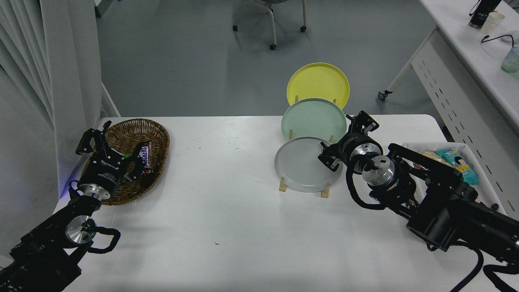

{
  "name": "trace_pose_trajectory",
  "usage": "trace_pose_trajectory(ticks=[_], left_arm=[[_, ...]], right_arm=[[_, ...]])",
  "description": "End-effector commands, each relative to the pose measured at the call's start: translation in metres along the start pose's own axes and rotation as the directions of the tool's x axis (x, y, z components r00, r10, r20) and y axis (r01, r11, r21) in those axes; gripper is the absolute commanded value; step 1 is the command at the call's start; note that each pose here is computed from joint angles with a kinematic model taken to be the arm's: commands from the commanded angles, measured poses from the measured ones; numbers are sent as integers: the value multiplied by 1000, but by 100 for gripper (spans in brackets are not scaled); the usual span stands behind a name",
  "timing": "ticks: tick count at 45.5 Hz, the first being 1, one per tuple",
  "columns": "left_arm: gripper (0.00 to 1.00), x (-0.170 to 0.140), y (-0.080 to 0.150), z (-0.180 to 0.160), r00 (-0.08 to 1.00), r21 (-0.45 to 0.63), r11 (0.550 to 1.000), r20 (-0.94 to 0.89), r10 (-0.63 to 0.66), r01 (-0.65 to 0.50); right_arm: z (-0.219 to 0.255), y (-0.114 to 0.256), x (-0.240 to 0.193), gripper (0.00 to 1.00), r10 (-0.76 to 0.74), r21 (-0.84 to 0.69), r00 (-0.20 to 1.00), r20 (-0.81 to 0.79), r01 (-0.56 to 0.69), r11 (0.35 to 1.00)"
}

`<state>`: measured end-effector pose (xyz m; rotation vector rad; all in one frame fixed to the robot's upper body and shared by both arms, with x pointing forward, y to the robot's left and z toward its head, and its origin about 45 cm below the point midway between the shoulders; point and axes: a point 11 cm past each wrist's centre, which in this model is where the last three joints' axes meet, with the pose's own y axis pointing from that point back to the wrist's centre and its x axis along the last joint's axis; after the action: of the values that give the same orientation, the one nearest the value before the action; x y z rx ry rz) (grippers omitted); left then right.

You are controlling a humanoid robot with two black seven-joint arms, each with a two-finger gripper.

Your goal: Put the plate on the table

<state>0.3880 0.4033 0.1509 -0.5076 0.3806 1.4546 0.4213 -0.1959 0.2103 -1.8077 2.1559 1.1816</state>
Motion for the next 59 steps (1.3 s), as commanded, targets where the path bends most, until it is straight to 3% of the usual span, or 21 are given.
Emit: trace_pose_trajectory(ticks=[1,13,15,19,30,35,59], left_arm=[[98,0,0,0,1000,0,1000,-1,-1,1],[98,0,0,0,1000,0,1000,-1,-1,1],[98,0,0,0,1000,0,1000,-1,-1,1],[98,0,0,0,1000,0,1000,0,0,0],[98,0,0,0,1000,0,1000,0,0,0],[98,0,0,0,1000,0,1000,0,1,-1],[98,1,1,0,1000,1,1000,0,2,-2]], right_arm=[[8,0,1,78,5,-8,1000,-11,-5,1000],[25,1,-5,80,-11,-28,1000,-21,10,1000],[25,1,-5,77,-11,-28,1000,-21,10,1000],[25,1,-5,64,-13,-27,1000,-22,12,1000],[24,1,-5,64,-14,-25,1000,-21,14,1000],[24,1,-6,55,-15,-24,1000,-22,14,1000],[21,-5,-9,56,-34,3,998,-51,34,999]])
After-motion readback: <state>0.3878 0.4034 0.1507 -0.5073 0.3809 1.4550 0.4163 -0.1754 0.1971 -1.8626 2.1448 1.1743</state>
